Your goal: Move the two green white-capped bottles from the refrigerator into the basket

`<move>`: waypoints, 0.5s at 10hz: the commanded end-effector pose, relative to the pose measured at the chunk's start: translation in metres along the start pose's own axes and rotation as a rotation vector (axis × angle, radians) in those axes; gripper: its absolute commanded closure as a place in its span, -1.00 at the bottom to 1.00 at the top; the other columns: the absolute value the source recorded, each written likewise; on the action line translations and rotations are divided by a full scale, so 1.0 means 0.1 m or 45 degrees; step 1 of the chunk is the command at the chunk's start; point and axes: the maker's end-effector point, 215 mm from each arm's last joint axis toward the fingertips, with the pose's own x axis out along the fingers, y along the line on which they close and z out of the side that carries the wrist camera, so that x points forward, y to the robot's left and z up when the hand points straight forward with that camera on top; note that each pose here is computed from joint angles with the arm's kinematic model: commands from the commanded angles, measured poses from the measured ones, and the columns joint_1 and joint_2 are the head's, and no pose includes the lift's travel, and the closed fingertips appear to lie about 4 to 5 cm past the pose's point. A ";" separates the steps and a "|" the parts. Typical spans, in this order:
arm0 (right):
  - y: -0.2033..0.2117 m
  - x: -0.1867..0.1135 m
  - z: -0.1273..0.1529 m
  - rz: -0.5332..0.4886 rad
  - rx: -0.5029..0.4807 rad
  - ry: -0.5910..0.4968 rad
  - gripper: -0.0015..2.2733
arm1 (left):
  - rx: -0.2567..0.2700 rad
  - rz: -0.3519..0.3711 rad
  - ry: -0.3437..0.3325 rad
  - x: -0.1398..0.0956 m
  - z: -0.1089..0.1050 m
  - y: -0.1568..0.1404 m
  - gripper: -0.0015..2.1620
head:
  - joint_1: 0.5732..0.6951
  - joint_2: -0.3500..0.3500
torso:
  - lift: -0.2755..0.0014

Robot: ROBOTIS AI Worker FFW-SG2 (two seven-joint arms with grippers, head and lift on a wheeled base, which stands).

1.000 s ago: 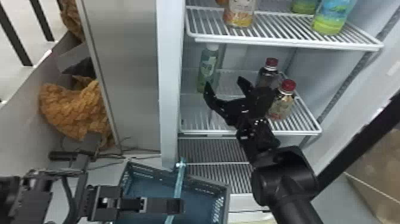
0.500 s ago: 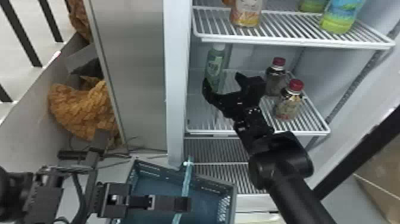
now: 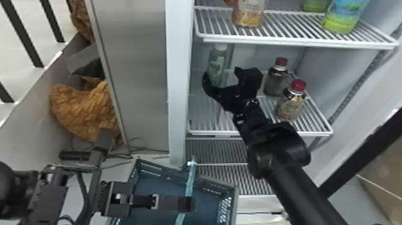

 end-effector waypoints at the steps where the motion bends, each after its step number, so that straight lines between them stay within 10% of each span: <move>1: 0.08 0.10 0.00 0.017 -0.002 0.021 -0.85 | 0.002 -0.003 0.005 0.02 0.01 -0.01 0.07 | 1.00 -0.31 | -0.91; 5: 0.05 0.18 -0.14 -0.001 0.016 0.089 -0.42 | 0.001 -0.009 0.008 0.03 0.03 -0.02 0.07 | 1.00 -0.27 | -0.91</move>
